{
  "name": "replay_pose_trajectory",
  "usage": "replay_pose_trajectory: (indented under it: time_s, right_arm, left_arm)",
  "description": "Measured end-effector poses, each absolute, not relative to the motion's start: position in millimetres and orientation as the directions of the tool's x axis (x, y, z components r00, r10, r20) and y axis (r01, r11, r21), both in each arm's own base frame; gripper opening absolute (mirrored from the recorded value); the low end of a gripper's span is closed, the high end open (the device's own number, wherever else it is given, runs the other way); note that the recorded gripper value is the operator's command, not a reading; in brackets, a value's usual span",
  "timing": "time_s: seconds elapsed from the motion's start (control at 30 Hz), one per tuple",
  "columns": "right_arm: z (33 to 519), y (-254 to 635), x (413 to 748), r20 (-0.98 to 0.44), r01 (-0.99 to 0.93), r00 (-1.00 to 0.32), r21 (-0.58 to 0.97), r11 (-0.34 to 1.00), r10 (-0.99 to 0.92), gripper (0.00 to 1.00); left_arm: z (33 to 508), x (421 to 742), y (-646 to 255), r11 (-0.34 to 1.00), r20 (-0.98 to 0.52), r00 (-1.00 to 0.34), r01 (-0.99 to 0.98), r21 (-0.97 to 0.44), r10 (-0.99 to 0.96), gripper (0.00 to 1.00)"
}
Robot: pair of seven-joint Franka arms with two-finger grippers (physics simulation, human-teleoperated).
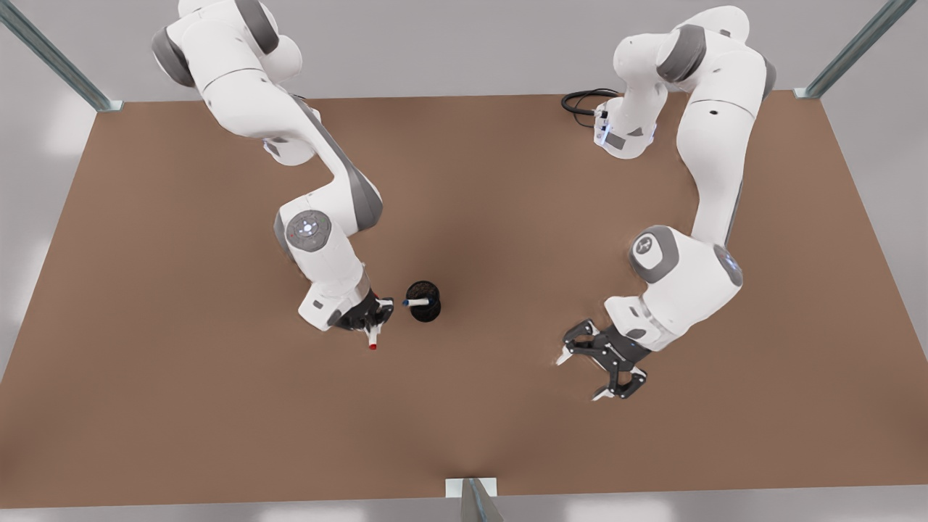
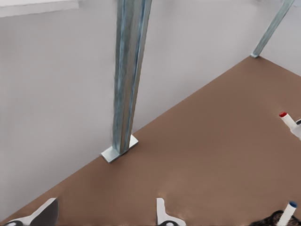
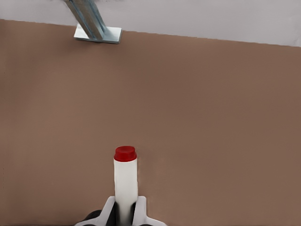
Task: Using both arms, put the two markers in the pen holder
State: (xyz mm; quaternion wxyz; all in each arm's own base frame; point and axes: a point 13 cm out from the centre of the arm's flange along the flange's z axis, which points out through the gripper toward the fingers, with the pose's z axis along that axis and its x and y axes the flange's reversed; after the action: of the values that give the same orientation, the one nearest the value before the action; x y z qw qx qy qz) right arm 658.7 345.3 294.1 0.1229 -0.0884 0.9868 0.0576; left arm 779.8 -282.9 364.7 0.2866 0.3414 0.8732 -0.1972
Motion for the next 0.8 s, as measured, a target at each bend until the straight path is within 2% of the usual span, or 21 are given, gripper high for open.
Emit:
replay_pose_trajectory:
  time_s: [0.1, 0.2, 0.27, 0.43, 0.8]
  right_arm:
    - [303.3, 387.2, 653.4, -0.339, -0.249, -0.916, 0.062, 0.966, -0.215, 0.25]
    - [302.4, 422.4, 642.8, -0.405, -0.3, -0.871, -0.008, 0.954, -0.278, 0.24]
    - [282.9, 424.4, 633.8, -0.419, -0.303, -0.86, -0.038, 0.952, -0.29, 0.24]
    - [246.6, 421.2, 613.7, -0.483, -0.334, -0.802, -0.124, 0.934, -0.351, 0.24]
    - [209.9, 423.7, 597.1, -0.615, -0.353, -0.701, -0.139, 0.925, -0.36, 0.24]
  left_arm:
    - [412.3, 743.5, -192.3, 0.721, -0.409, -0.668, 0.692, -0.034, 0.622, 1.0]
    - [476.6, 699.1, -98.6, 0.82, -0.255, -0.785, 0.568, 0.068, 0.565, 1.0]
    - [496.8, 663.0, -69.3, 0.871, -0.187, -0.851, 0.484, 0.081, 0.491, 1.0]
    - [472.1, 631.3, -57.0, 0.933, -0.048, -0.932, 0.359, 0.024, 0.36, 1.0]
    - [456.4, 612.3, -52.2, 0.984, 0.048, -0.983, 0.177, 0.006, 0.177, 1.0]
